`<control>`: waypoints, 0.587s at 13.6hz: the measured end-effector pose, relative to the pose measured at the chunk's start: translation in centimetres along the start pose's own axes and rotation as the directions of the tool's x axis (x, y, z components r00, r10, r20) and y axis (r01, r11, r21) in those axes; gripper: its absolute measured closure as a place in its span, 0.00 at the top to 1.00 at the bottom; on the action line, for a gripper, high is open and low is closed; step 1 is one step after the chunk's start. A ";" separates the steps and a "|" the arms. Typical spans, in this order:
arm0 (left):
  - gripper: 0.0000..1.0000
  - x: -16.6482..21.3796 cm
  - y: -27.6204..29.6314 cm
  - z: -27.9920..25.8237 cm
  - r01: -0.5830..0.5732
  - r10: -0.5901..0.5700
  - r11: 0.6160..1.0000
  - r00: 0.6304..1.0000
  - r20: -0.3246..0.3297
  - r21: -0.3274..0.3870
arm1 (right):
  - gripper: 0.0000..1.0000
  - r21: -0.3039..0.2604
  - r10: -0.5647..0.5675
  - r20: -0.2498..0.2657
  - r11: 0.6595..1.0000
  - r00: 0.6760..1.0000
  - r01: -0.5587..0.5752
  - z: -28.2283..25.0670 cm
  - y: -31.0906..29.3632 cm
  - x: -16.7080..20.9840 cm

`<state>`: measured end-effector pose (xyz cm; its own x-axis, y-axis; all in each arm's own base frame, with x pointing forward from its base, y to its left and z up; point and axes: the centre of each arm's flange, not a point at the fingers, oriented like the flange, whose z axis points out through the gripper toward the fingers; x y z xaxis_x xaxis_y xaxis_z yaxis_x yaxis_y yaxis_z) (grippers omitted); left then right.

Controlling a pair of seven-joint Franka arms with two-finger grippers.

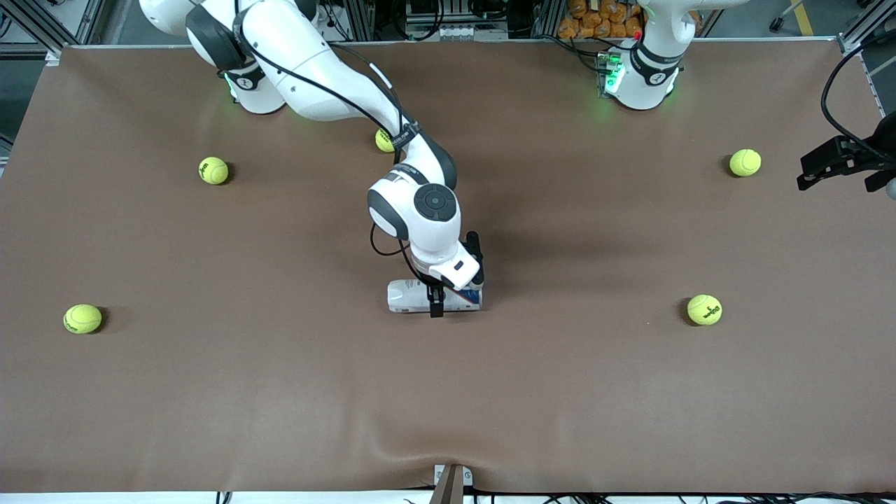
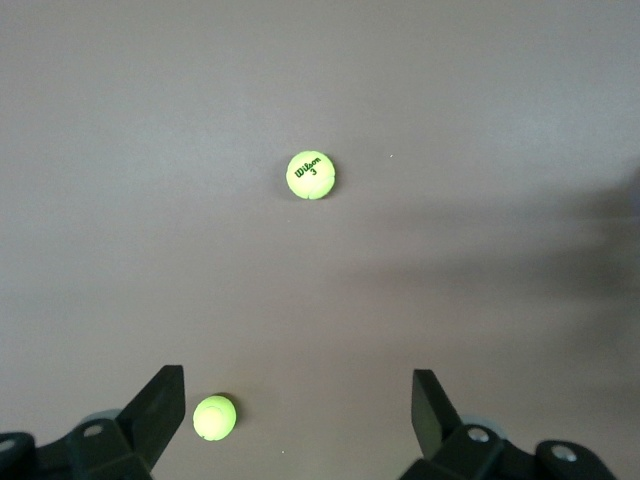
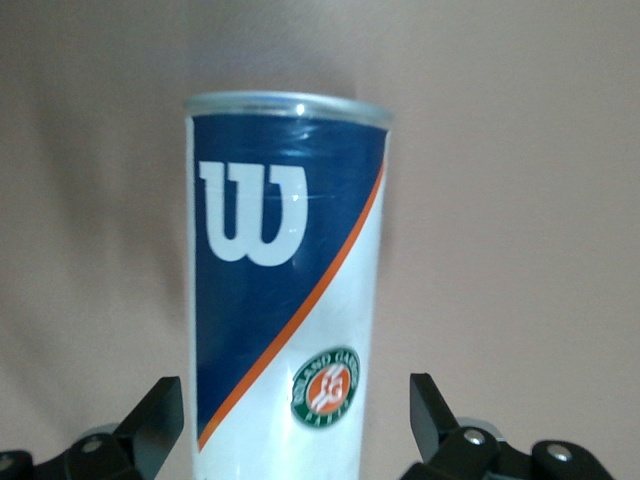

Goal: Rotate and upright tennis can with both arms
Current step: 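Carry the can with the right gripper to the table's middle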

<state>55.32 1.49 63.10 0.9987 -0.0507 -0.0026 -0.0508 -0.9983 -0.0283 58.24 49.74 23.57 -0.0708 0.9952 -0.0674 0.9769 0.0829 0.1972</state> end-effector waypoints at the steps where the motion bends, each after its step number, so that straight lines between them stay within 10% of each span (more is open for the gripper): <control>1: 1.00 0.0 0.0 0.0 0.000 0.000 1.000 1.000 0.000 0.000 | 1.00 0.001 0.003 0.000 1.000 1.000 -0.003 -1.0 0.2 0.0; 8: 1.00 0.0 0.0 0.1 0.000 0.000 1.000 1.000 0.003 0.000 | 1.00 0.062 0.177 -0.041 0.983 0.983 -0.174 -12.3 1.9 -1.7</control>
<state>55.32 1.49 63.02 0.9987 -0.0506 -0.0058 -0.0507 -0.9983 -0.0281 57.75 48.86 36.09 0.0947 0.9955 0.0086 0.9849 -0.0949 0.1450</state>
